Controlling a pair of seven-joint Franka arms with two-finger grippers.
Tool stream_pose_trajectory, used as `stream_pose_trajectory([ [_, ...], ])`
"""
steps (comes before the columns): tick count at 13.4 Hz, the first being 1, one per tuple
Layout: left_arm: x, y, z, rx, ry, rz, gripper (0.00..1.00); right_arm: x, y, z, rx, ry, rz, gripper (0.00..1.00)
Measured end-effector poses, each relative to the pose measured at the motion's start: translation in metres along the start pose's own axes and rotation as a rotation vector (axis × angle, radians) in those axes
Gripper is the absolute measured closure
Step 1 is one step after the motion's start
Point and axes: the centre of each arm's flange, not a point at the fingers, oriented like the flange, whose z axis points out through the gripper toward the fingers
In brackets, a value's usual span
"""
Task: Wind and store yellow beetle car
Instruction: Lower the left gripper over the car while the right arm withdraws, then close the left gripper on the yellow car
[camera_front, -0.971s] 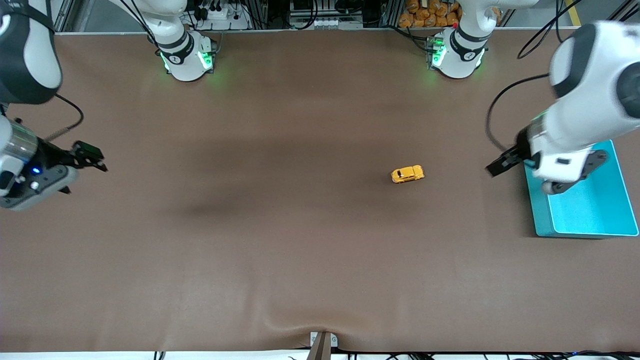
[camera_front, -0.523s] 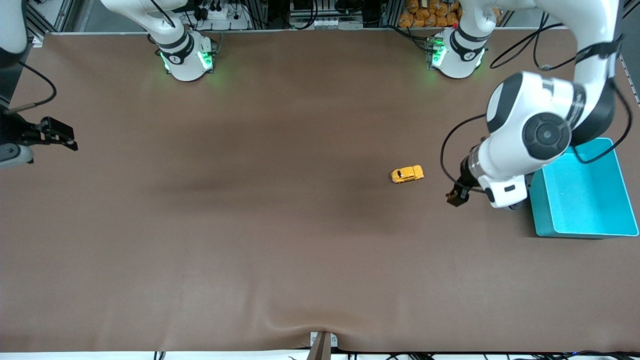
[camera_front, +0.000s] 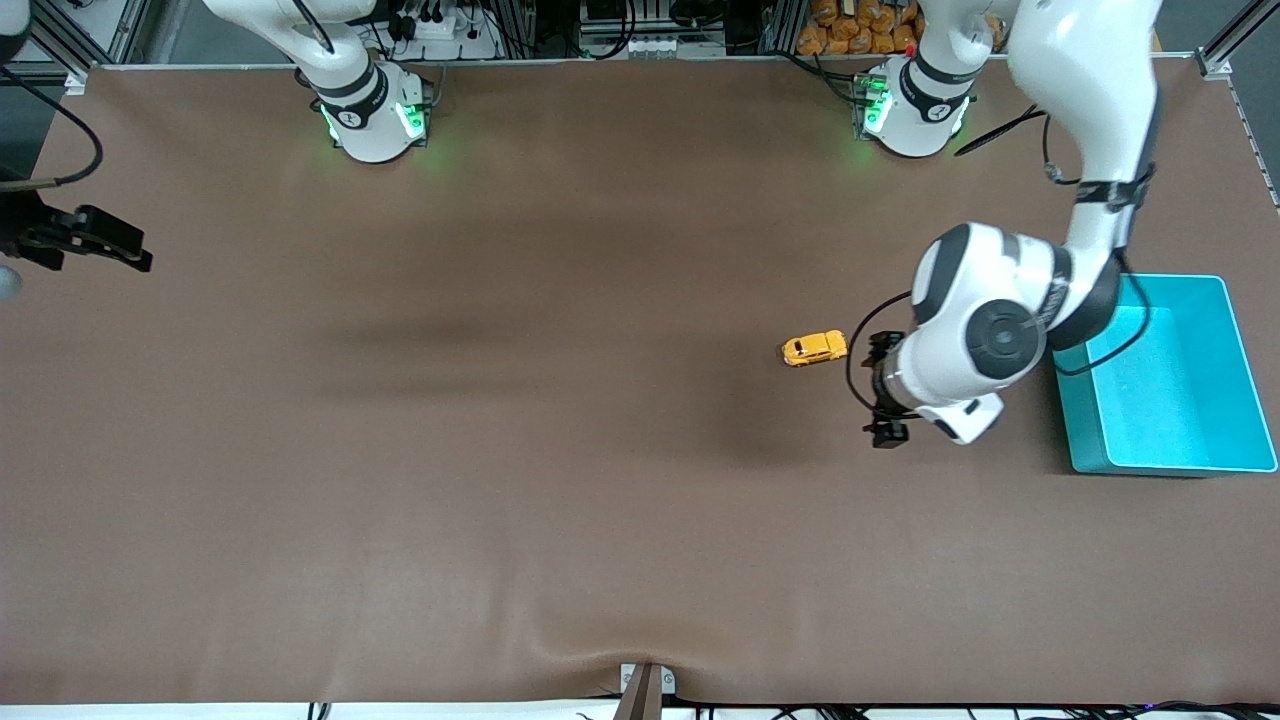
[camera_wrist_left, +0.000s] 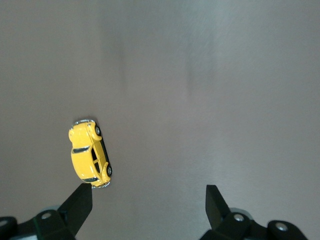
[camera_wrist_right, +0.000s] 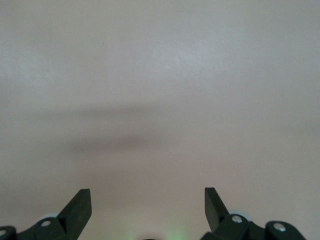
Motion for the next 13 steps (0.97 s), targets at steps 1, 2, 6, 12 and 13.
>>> stream_pose_trajectory([
  [1, -0.009, -0.007, 0.015, 0.004, 0.004, 0.003, 0.0, -0.002, 0.005, -0.003, 0.001, 0.005, 0.009, 0.0],
  [2, -0.014, -0.013, 0.027, 0.01, 0.008, 0.005, 0.0, -0.003, 0.008, -0.004, 0.002, 0.007, 0.014, 0.0],
  [6, -0.023, -0.036, 0.056, 0.029, 0.02, -0.001, 0.0, -0.004, 0.006, -0.005, 0.039, 0.01, 0.022, 0.0],
  [12, -0.019, -0.064, 0.086, -0.029, 0.005, -0.035, 0.0, -0.007, 0.008, -0.01, 0.047, 0.019, 0.027, 0.0],
  [13, -0.018, -0.069, 0.09, -0.035, 0.003, -0.035, 0.0, -0.007, 0.007, -0.01, 0.046, 0.019, 0.025, 0.0],
])
